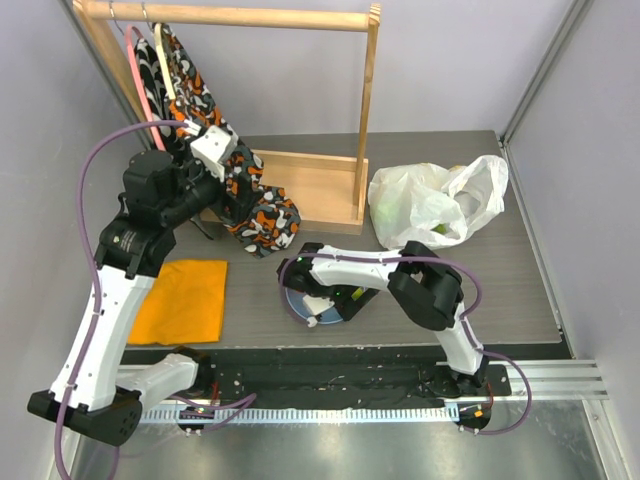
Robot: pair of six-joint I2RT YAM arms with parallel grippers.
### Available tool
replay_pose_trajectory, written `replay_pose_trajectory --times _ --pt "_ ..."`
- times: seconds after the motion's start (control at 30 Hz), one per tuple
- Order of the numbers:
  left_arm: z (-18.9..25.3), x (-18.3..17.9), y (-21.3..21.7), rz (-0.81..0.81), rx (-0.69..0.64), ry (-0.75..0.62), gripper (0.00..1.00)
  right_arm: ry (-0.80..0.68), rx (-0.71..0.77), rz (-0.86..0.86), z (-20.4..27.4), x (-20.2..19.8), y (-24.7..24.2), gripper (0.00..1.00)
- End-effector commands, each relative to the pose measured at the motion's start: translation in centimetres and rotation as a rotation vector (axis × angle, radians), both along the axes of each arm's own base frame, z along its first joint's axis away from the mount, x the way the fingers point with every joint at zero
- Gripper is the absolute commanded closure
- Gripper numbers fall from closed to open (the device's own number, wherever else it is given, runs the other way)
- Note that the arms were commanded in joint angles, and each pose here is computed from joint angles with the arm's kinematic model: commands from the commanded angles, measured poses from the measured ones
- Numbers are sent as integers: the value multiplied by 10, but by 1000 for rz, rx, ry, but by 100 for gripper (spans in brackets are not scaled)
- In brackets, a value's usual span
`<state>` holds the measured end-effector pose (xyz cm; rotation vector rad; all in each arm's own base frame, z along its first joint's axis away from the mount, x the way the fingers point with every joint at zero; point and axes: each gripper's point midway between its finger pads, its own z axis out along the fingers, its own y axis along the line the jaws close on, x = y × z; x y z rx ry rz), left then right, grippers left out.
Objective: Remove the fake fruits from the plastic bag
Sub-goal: Place the fake fruit on the plate, then adjust the fake fruit on the plate.
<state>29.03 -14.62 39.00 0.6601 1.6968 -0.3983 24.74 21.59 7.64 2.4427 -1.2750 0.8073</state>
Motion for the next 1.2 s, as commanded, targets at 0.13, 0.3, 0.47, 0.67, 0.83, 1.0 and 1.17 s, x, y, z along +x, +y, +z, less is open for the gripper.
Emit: replay_pose_trajectory --times 0.13,0.3,0.47,0.67,0.83,1.0,1.17 --pt "7 1 -12 -53 -60 8 11 -72 -52 -13 83 -1 -61 0" --pt "-10 -5 -26 -167 8 36 9 -74 34 -123 116 13 -123 0" --pt "-40 -39 -62 -376 114 171 8 -78 278 -428 140 28 -195 1" --pt "-133 -127 -127 -815 540 270 8 -228 703 -852 164 60 -229 0" --pt "-193 -148 -157 -990 760 484 20 -365 968 -1066 188 65 -246 0" --pt "-223 -126 -197 -864 693 549 11 -381 1054 -1216 173 45 -243 0" --pt "-265 -109 -224 -698 726 637 15 -410 1049 -1265 157 23 -247 0"
